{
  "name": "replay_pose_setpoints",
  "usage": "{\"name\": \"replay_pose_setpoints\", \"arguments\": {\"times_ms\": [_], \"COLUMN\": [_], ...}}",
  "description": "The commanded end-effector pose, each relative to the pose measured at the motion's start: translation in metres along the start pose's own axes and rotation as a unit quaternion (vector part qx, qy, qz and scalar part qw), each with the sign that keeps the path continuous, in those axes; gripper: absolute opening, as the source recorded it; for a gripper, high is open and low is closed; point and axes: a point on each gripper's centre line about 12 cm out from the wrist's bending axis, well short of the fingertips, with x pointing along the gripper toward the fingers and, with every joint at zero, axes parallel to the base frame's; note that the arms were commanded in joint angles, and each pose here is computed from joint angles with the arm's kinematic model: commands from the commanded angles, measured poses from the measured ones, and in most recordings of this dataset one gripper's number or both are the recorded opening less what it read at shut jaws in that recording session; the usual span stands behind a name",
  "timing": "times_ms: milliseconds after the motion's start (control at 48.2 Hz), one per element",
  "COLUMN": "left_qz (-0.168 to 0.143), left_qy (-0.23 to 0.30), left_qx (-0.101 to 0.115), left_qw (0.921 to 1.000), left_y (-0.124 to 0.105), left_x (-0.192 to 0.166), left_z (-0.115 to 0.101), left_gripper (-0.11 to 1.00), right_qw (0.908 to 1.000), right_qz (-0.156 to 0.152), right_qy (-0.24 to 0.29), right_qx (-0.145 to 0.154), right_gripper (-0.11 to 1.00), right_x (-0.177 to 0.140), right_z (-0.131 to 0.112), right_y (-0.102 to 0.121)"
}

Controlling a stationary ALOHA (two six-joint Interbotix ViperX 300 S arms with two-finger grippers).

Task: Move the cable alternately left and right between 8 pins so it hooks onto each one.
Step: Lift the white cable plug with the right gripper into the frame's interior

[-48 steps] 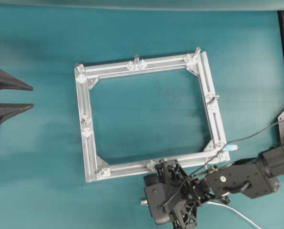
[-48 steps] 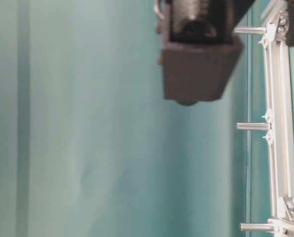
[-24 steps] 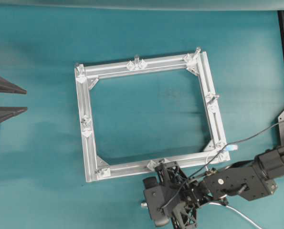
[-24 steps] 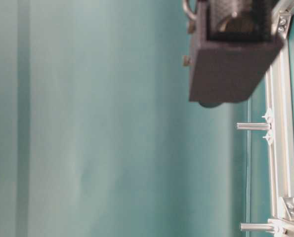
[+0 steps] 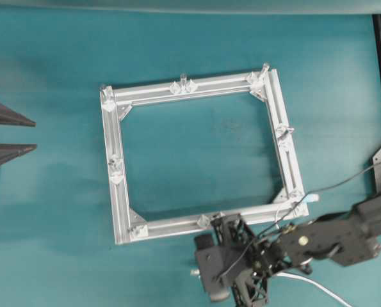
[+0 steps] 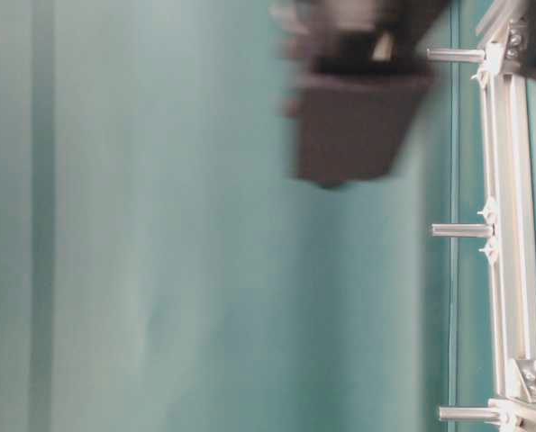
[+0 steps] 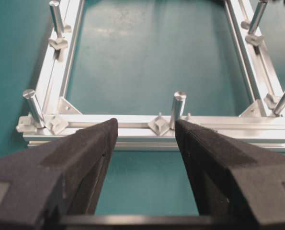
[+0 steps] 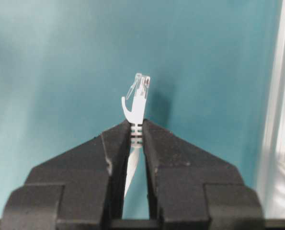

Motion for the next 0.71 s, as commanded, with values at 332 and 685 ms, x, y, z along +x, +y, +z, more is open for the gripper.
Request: {"name": "replay_pose_setpoints", "arguments": {"times_ms": [332, 685], "left_qz": [0.000, 0.000], "left_qy": [0.000, -0.001], "left_qx": [0.003, 0.003], "left_qw": [1.0000, 1.0000], "left_y": [0.000, 0.000], "left_x": [0.001, 0.002], "left_z": [0.000, -0.003], "left_gripper": [0.64, 0.64], "right_qw": [0.9935, 0.9727], "right_qz": [0.009, -0.066], "right_qy": [-0.014, 0.000], "right_qx": [0.113, 0.222], "right_gripper": [0.10, 0.10], "right_x": [-0.065, -0.081], "right_z": [-0.024, -0.036], "right_y": [0.002, -0.051]}}
